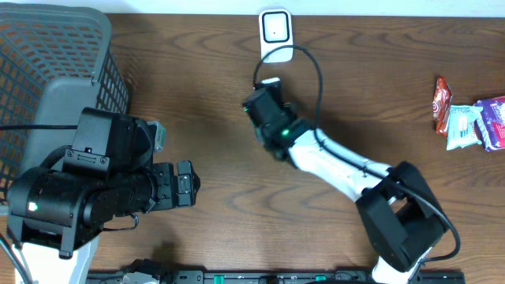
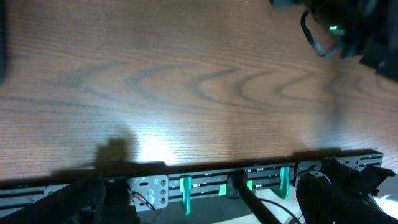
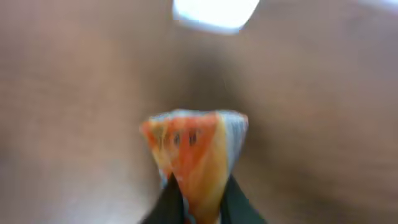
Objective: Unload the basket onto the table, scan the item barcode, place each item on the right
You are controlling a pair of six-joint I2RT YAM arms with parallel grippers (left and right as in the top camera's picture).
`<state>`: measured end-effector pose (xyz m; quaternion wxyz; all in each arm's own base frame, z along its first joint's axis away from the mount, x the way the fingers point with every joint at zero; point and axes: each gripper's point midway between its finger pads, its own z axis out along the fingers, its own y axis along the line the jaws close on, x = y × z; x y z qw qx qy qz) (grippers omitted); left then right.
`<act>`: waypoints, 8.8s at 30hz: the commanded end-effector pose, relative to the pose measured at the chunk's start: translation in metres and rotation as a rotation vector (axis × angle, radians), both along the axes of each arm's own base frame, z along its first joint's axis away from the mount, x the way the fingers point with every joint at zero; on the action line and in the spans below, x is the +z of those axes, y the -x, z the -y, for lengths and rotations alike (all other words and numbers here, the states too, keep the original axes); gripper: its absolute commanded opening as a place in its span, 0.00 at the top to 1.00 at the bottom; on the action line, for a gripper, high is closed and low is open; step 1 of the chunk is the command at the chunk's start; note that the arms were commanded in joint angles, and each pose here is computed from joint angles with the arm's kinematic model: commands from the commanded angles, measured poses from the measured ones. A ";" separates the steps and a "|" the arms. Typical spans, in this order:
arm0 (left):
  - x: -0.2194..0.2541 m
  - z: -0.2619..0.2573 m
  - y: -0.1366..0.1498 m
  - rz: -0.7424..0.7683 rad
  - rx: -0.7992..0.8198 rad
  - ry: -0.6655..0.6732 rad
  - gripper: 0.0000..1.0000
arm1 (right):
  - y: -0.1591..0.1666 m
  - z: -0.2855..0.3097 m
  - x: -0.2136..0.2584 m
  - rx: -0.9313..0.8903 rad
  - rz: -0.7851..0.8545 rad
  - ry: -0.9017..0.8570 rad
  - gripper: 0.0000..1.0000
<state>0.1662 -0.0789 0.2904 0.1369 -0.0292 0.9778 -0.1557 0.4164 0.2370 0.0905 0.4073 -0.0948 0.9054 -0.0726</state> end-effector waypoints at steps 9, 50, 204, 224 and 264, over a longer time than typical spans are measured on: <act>0.000 -0.003 0.003 -0.009 0.004 -0.010 0.02 | -0.081 0.046 0.094 -0.066 0.357 0.166 0.99; 0.000 -0.003 0.003 -0.009 0.004 -0.010 0.02 | -0.217 0.062 0.058 -0.174 0.161 0.029 0.99; 0.000 -0.003 0.003 -0.009 0.004 -0.010 0.02 | 0.212 0.246 0.155 -0.354 0.029 -0.196 0.01; 0.000 -0.003 0.003 -0.009 0.004 -0.010 0.02 | 0.251 0.256 0.156 -0.305 0.149 -0.245 0.01; 0.000 -0.003 0.003 -0.009 0.004 -0.010 0.02 | 0.174 0.205 0.075 0.080 0.629 -0.365 0.01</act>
